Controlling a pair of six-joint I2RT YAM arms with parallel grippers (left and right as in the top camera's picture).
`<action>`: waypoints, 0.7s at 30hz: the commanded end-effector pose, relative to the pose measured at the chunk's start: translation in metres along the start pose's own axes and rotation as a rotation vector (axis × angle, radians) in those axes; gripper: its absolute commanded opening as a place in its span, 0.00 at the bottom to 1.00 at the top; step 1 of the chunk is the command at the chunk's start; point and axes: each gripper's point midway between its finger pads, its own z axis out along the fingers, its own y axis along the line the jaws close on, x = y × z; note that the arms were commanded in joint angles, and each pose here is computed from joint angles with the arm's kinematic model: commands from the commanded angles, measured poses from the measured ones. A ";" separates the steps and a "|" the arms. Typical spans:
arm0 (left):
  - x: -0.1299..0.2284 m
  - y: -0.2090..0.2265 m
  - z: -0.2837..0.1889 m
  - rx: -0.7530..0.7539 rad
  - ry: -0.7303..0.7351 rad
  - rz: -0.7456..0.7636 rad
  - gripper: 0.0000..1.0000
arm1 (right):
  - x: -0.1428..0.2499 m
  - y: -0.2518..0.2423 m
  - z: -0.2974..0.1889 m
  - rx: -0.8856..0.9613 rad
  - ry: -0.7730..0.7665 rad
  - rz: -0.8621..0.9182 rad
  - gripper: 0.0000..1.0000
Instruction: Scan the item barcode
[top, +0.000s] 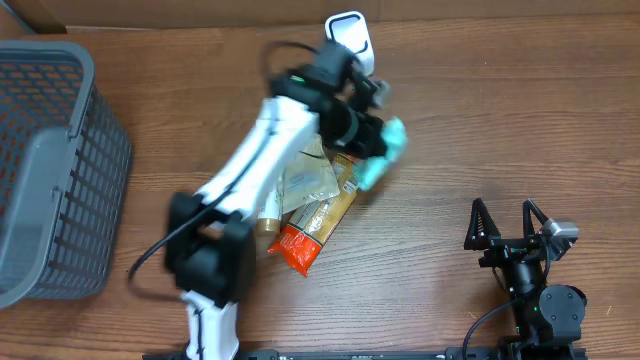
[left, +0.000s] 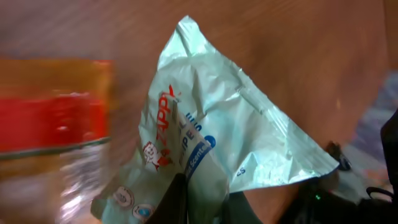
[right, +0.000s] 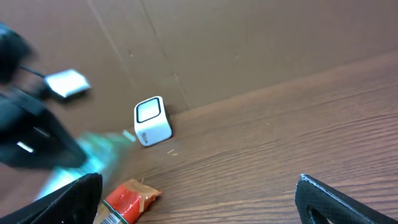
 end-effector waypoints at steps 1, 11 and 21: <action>0.015 -0.048 0.053 0.311 0.121 -0.027 0.04 | 0.003 0.000 0.000 -0.006 0.000 0.002 1.00; 0.010 -0.066 0.066 0.433 0.117 0.015 0.77 | 0.003 0.000 0.000 -0.006 0.000 0.002 1.00; -0.056 -0.057 -0.058 0.104 -0.253 0.149 1.00 | 0.003 0.000 0.000 -0.006 0.000 0.002 1.00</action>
